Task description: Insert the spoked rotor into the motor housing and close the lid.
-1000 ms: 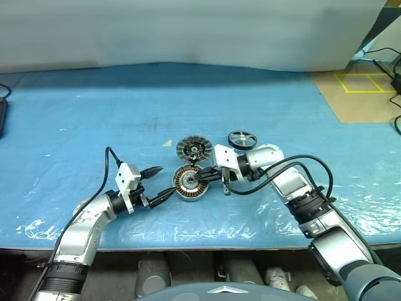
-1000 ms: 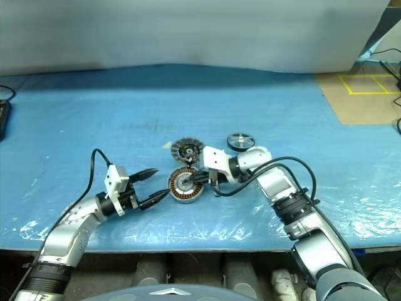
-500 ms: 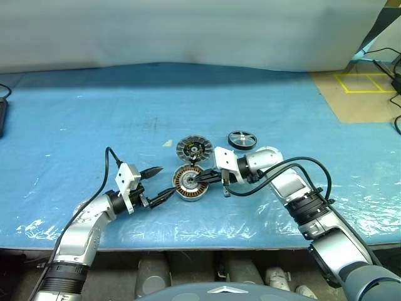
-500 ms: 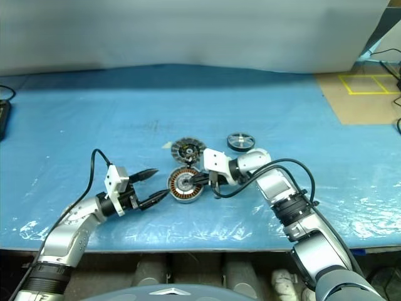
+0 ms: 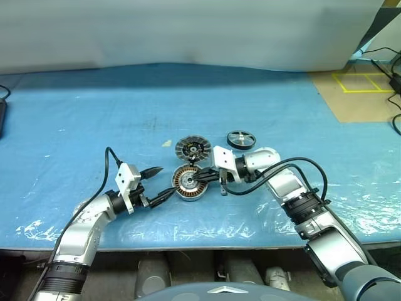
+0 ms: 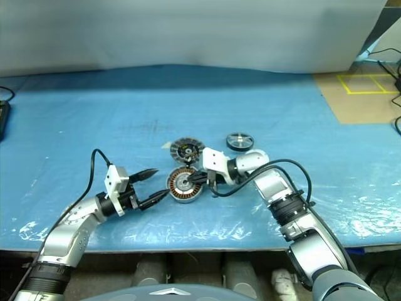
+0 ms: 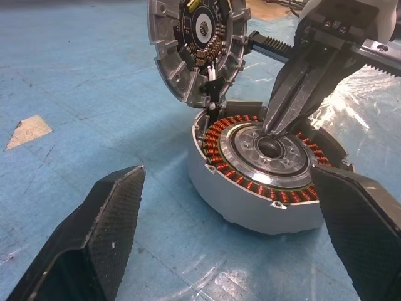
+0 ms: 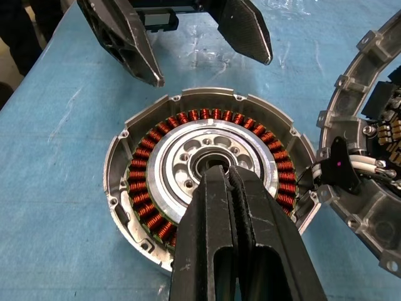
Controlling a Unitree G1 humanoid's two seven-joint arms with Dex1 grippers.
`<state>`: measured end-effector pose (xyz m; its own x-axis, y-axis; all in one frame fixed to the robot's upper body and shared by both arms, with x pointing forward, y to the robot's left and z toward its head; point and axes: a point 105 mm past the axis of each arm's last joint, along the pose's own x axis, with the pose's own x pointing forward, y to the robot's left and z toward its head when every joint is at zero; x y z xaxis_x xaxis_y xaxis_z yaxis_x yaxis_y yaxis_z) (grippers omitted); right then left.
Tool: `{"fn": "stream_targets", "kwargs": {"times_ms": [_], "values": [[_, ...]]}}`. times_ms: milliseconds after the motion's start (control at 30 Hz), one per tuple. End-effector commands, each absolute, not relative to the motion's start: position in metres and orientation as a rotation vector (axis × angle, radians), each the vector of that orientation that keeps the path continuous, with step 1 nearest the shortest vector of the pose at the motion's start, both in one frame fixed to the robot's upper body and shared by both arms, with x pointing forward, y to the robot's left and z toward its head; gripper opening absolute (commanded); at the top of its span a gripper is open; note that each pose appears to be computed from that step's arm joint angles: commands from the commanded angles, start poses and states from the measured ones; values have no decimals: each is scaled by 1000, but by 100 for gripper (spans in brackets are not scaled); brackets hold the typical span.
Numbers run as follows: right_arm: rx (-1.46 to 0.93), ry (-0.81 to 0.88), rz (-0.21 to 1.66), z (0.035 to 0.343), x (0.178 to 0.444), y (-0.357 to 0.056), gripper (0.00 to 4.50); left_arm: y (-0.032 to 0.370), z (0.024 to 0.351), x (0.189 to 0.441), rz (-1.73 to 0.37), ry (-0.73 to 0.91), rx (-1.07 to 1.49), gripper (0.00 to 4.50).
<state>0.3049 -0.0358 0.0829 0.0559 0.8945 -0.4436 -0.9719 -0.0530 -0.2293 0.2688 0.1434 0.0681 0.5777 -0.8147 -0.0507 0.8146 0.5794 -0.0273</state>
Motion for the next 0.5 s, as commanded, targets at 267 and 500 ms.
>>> {"fn": "stream_targets", "kwargs": {"times_ms": [267, 500], "values": [[-548, 114, 1554, 99, 304, -24, 7, 143, 78, 268, -960, 23, 22, 443], [-566, 78, 1537, 107, 308, -24, 7, 141, 77, 268, -963, 23, 18, 443]]}}
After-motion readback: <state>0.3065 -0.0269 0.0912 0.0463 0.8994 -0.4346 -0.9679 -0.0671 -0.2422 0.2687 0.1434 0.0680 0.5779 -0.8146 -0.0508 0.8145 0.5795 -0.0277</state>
